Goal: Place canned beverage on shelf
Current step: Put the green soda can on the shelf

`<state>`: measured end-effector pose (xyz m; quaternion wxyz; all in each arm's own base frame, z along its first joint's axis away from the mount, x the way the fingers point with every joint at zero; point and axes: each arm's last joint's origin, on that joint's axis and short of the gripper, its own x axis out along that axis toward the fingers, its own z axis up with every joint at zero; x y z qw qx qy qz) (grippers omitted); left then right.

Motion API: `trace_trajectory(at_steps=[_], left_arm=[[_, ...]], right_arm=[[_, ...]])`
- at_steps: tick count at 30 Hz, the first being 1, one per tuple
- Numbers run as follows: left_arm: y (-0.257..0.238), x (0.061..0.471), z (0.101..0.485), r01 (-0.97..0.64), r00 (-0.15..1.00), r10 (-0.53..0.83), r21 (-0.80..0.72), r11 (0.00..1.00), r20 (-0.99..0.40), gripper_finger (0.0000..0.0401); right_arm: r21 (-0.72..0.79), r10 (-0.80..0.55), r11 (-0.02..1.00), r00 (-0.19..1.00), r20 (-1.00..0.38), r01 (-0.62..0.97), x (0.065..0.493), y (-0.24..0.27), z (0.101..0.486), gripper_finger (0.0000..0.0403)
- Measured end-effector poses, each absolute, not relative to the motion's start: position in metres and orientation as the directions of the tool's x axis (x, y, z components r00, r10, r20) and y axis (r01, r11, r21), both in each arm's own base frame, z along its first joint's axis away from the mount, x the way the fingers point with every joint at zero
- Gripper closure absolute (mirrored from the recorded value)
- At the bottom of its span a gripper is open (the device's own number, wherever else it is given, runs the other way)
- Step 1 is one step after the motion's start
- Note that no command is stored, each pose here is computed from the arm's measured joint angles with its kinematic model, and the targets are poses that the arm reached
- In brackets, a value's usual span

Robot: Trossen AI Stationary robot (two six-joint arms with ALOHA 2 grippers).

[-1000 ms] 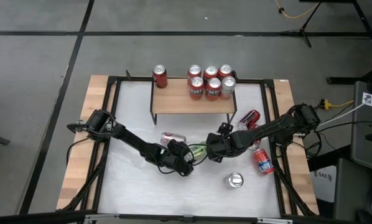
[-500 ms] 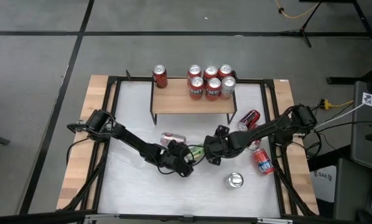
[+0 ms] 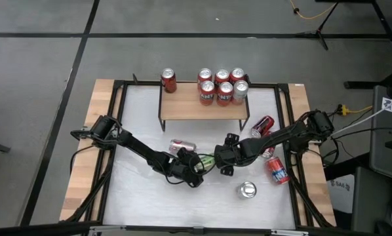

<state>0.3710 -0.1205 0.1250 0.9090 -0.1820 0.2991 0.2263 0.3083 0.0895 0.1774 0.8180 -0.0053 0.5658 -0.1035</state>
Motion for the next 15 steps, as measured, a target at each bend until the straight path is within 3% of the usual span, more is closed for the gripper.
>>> trace_trajectory(at_steps=[6,15], left_arm=[[-0.121,0.371,0.124,-0.473,0.714,0.287,-0.138,0.870,-0.638,0.0080],[-0.121,0.371,0.123,-0.447,0.712,0.272,-0.119,0.887,-0.647,0.0114]], right_arm=[[-0.100,-0.147,0.983,0.334,-0.931,0.155,0.308,0.090,0.178,0.0040],[-0.099,-0.142,0.984,0.306,-0.941,0.151,0.308,0.091,0.204,0.0040]])
